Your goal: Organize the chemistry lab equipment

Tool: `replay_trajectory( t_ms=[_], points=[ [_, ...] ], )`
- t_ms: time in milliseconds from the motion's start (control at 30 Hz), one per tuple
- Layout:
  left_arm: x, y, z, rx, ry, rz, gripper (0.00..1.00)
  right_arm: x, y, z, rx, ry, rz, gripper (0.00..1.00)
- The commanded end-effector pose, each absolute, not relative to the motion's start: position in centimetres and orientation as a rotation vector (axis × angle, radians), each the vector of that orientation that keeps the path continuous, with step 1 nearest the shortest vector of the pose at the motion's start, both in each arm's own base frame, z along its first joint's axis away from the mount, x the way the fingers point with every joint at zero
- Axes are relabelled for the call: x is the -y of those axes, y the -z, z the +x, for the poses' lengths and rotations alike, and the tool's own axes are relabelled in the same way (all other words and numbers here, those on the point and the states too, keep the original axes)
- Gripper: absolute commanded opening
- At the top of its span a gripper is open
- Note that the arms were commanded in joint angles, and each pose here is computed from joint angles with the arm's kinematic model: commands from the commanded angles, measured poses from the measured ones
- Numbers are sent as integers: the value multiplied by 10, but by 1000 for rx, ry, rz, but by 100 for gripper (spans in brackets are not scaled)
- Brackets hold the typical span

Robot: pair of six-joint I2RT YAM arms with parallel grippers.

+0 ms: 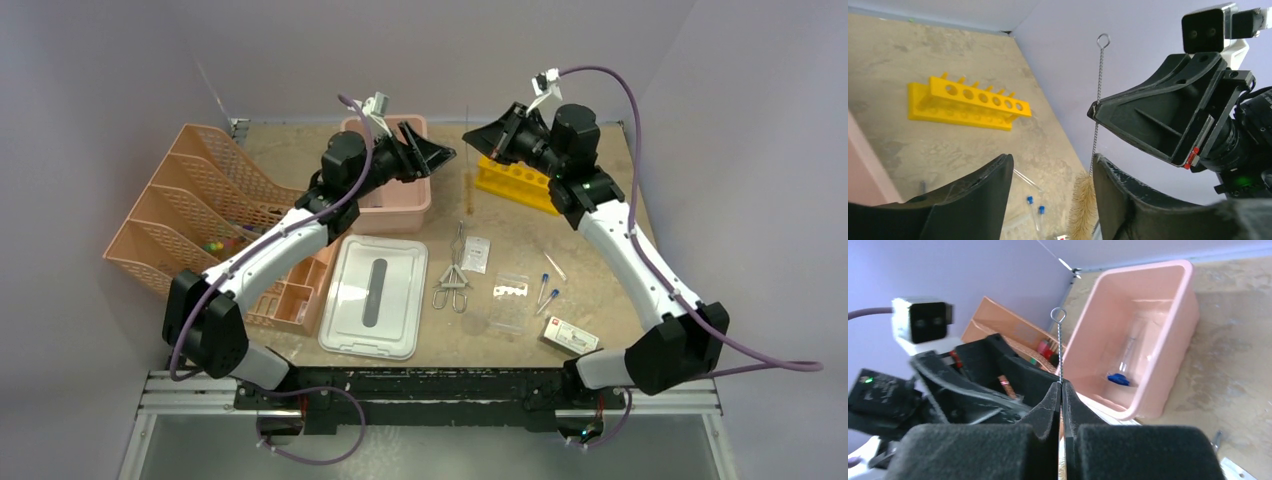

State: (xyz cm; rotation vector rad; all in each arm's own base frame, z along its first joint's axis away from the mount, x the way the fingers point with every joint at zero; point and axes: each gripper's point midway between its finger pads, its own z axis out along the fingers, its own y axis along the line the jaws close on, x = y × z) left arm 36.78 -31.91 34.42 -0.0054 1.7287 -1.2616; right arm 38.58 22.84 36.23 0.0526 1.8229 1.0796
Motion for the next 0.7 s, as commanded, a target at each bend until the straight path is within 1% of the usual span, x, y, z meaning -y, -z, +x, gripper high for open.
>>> replay_trajectory(
  t_ms=[0, 100, 233, 300, 367, 467, 533, 667],
  points=[
    [342, -383, 347, -1590, 1489, 87, 55, -238, -401, 367, -1684, -1174, -82, 0],
    [348, -388, 338, -1543, 1573, 116, 55, -240, -396, 363, -1696, -1198, -81, 0],
    [351, -387, 332, -1520, 1593, 134, 58, -240, -393, 361, -1712, -1200, -77, 0],
    [352, -382, 331, -1530, 1585, 138, 58, -240, -392, 361, -1719, -1204, -79, 0],
    [354, -376, 334, -1551, 1573, 132, 56, -243, -394, 357, -1714, -1226, -106, 0],
    [357, -375, 336, -1555, 1575, 133, 45, -246, -403, 354, -1685, -1244, -142, 0],
    [359, -376, 337, -1557, 1577, 141, 39, -249, -402, 351, -1683, -1263, -175, 0],
    [361, -376, 339, -1558, 1576, 151, 23, -252, -397, 350, -1704, -1285, -189, 0]
  ],
)
